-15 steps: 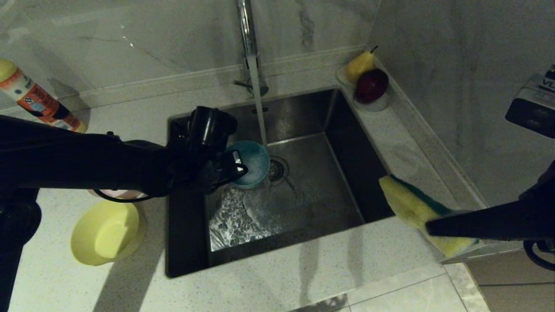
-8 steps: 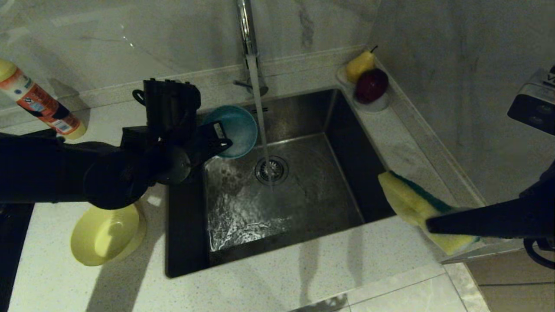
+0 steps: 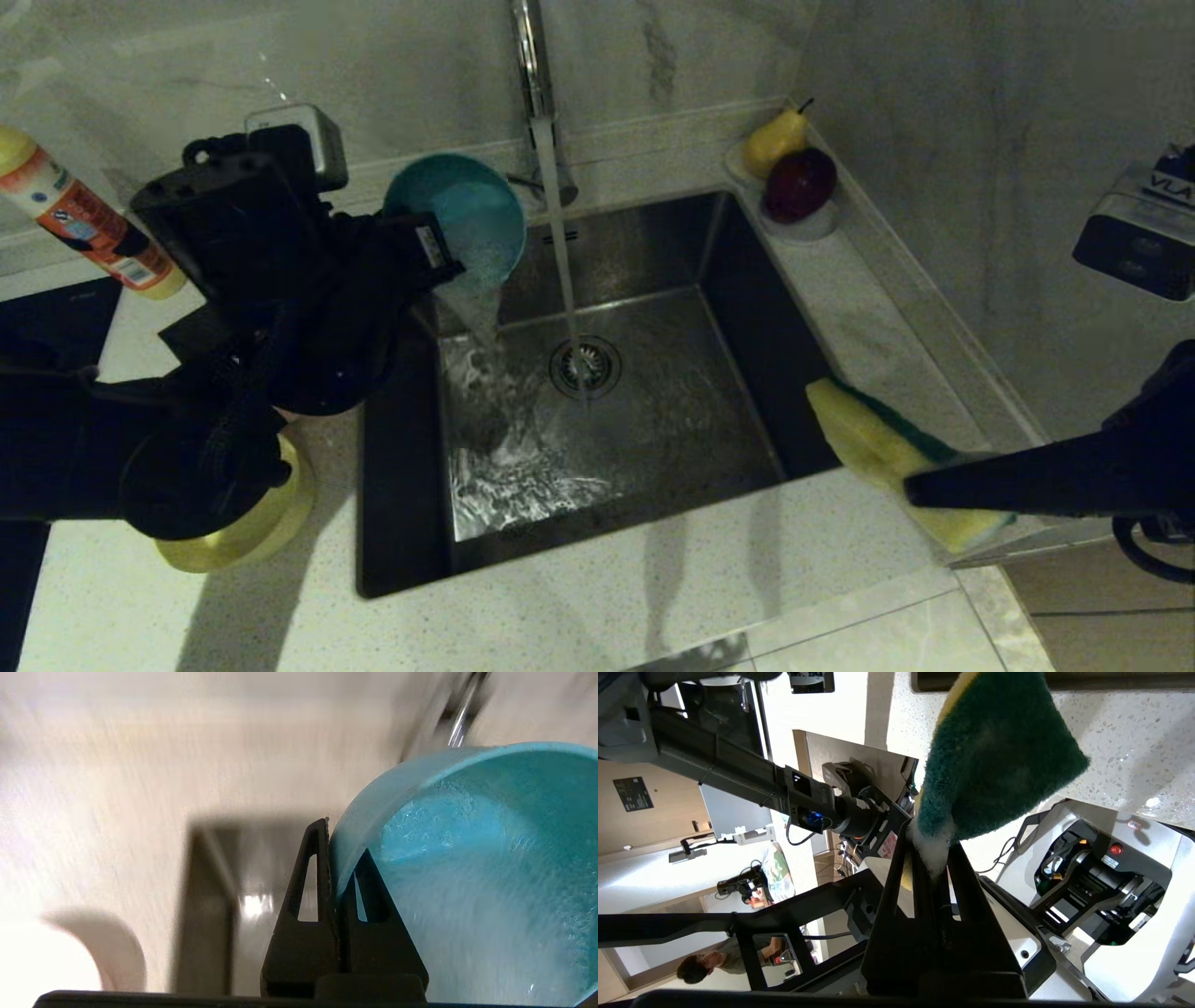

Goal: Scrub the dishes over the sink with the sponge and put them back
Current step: Rinse the bowl

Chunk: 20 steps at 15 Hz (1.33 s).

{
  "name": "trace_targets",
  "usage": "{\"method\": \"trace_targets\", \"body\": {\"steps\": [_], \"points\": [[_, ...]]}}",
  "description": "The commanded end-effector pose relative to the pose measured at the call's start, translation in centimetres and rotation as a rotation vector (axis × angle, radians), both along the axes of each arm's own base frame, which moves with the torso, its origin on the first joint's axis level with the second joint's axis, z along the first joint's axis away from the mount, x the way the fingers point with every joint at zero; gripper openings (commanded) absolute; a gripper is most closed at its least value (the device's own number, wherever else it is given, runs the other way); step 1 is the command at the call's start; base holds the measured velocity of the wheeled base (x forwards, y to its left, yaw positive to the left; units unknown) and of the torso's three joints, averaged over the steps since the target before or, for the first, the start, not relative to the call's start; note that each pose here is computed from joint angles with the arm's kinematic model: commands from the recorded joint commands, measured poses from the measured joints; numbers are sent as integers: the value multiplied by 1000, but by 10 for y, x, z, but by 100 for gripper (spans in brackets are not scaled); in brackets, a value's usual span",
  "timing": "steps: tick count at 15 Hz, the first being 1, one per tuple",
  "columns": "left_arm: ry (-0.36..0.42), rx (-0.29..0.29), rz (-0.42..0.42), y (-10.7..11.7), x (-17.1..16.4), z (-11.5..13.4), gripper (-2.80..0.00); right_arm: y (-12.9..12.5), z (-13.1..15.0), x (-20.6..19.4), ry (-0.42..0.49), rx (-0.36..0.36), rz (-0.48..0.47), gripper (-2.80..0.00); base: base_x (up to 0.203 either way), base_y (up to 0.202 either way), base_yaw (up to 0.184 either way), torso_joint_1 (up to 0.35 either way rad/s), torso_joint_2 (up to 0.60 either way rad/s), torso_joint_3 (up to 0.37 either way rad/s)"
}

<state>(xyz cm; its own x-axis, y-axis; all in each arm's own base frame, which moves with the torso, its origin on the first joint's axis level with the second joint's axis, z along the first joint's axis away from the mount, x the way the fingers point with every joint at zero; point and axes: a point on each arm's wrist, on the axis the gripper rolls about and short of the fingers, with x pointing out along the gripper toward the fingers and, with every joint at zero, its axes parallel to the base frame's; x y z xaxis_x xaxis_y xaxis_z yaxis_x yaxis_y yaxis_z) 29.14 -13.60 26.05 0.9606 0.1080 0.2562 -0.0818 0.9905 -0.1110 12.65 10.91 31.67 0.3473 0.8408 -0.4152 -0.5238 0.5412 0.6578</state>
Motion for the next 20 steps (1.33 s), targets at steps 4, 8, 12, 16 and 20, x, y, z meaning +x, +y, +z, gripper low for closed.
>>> {"method": "trace_targets", "body": {"steps": [4, 8, 12, 16, 20], "points": [[-190, 0, -6, 7, -14, 20, -280, 3, -5, 4, -10, 15, -1, -280, 0, 0, 0, 0, 0, 0], [-288, 24, -55, 12, -26, 36, -280, 2, -4, 3, -16, 19, -4, -280, 0, 0, 0, 0, 0, 0], [-407, 20, -84, 17, -40, 52, -280, 1, -5, 3, -18, 19, -8, -280, 0, 0, 0, 0, 0, 0], [-474, 40, -95, 23, -52, 61, -280, 2, -7, 4, -10, 12, -6, -280, 0, 0, 0, 0, 0, 0], [-492, 51, -125, 27, -61, 63, -280, 2, -7, 4, -10, 13, -4, -280, 0, 0, 0, 0, 0, 0]]}}
